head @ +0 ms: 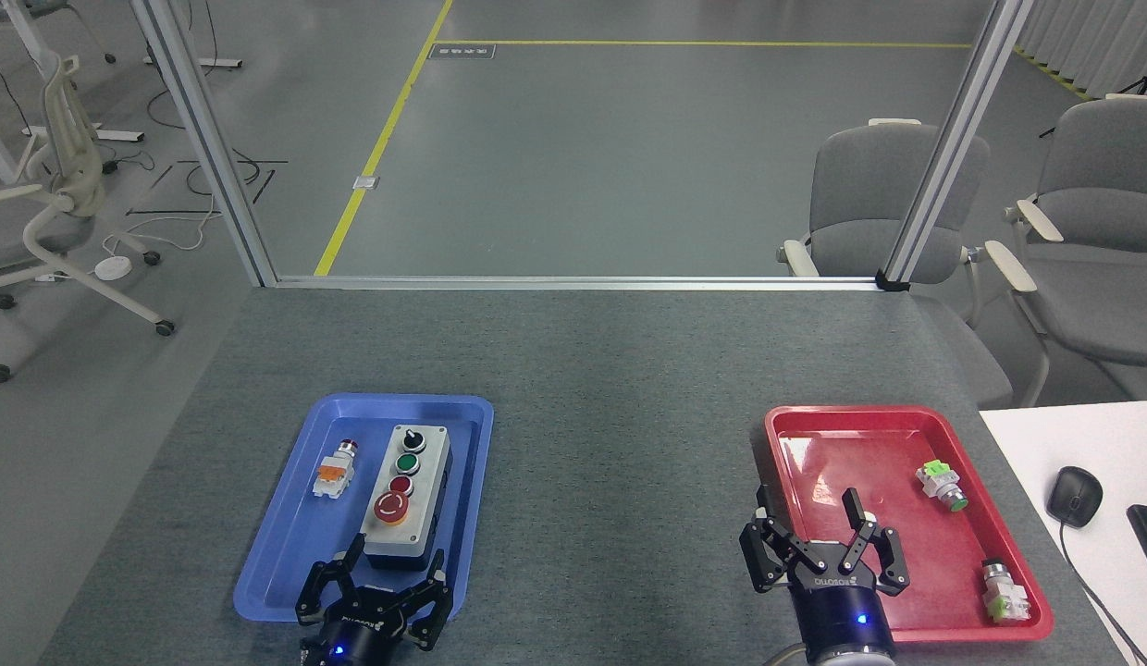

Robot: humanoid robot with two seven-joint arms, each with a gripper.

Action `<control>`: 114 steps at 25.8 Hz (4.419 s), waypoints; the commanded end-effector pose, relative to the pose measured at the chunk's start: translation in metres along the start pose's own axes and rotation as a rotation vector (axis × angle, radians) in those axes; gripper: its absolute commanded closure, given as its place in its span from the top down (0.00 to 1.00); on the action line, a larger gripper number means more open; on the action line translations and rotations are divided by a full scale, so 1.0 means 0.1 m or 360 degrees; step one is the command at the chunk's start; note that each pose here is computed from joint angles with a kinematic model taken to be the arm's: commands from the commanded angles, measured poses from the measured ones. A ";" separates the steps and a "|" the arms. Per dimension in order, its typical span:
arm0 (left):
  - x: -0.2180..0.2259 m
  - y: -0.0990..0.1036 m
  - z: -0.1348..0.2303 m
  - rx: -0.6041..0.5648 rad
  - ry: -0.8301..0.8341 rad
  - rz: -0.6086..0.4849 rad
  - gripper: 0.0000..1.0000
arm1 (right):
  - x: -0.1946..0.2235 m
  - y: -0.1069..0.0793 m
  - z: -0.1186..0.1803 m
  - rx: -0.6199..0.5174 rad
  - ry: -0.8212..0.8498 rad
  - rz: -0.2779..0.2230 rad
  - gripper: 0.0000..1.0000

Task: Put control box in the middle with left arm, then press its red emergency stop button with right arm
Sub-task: 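Close the left gripper on the near end of the control box, then lift the control box and carry it toward the table middle, then lower the control box onto the table and open the left gripper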

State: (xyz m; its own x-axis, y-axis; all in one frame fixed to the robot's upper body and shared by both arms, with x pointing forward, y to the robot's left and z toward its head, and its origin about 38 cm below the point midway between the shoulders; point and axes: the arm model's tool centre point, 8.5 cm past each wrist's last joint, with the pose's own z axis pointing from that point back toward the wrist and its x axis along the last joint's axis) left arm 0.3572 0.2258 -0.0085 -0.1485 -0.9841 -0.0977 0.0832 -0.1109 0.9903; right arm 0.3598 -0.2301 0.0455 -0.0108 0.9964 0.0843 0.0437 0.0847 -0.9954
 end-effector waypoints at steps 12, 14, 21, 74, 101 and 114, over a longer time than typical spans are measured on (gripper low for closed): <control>-0.01 -0.10 -0.15 -0.0058 0.0047 0.0041 0.99 | -0.02 0.01 0.08 0.0007 -0.0005 0.0012 0.98; -0.03 -0.11 -0.17 -0.0069 0.0053 0.0047 0.99 | -0.03 0.01 0.08 0.0007 -0.0005 0.0017 0.98; -0.11 -0.15 -0.16 -0.0087 0.0072 0.0064 0.99 | -0.02 0.00 0.07 0.0005 -0.0010 0.0014 0.98; 1.83 0.69 -0.62 0.0133 -0.0601 0.0054 0.00 | 0.03 0.03 0.05 0.0015 -0.0021 -0.0003 0.98; 2.19 0.24 -0.60 -0.0057 -0.0674 -0.0253 0.62 | 0.10 0.05 0.05 0.0030 -0.0024 -0.0032 0.98; 2.09 0.39 -0.59 0.0030 -0.0676 -0.0241 0.99 | 0.19 0.07 0.05 0.0109 0.0013 -0.0045 0.98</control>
State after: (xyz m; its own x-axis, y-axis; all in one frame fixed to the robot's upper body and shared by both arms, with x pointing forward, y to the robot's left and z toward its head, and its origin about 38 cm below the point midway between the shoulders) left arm 0.3853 -0.0008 -0.0055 -0.5528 -0.8115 -0.1895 0.0410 -0.2536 0.9664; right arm 0.3547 -0.2126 0.0401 -0.0031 0.9940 0.1094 -0.0005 0.1094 -0.9940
